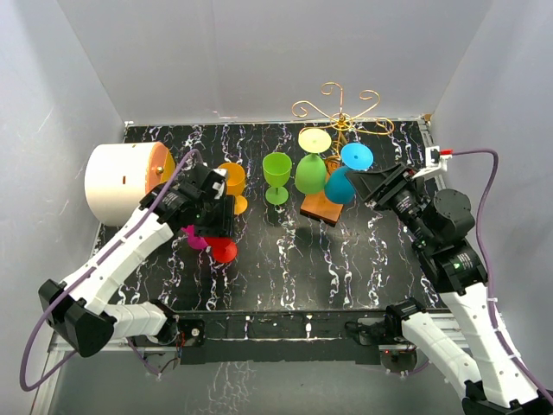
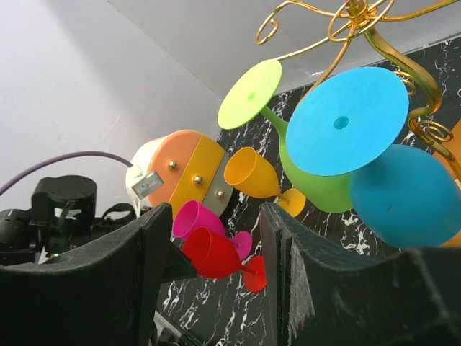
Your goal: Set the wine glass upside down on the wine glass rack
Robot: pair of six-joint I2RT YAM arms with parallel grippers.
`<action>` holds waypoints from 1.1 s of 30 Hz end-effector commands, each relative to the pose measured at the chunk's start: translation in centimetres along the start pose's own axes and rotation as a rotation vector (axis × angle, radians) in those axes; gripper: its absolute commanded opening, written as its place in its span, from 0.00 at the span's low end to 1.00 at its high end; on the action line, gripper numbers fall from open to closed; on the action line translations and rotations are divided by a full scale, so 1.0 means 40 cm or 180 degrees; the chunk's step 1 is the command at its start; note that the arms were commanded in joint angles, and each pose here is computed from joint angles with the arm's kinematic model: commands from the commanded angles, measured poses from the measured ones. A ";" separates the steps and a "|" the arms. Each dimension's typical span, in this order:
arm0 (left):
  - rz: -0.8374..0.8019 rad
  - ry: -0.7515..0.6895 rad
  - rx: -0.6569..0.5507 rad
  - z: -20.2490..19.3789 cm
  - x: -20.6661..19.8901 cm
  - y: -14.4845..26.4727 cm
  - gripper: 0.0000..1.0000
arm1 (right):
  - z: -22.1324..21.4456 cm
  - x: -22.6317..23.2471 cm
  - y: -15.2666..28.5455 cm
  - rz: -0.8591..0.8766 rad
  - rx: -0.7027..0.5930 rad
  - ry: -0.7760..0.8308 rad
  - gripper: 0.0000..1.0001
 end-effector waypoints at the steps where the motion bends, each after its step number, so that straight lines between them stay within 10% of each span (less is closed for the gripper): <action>1: 0.0005 -0.0046 0.0024 0.006 -0.005 -0.027 0.43 | 0.034 0.017 0.011 0.0072 -0.0256 0.0097 0.51; 22: -0.0108 -0.0210 0.0155 0.027 -0.035 -0.052 0.00 | -0.051 -0.030 0.048 -0.0163 0.0062 -0.0221 0.55; 33: -0.1683 -0.0112 -0.0348 0.098 -0.199 0.071 0.00 | -0.083 -0.002 0.059 0.0222 0.0233 -0.0443 0.58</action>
Point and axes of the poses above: each gripper's point midway between its finger pads, its own y axis back along the fingers, its own x axis along the line the jaws close on, z = x × y, the point moved 6 cm from there along y, back along the fingers, and after that the axes turned 8 degrees about y, right-handed, at the moved point
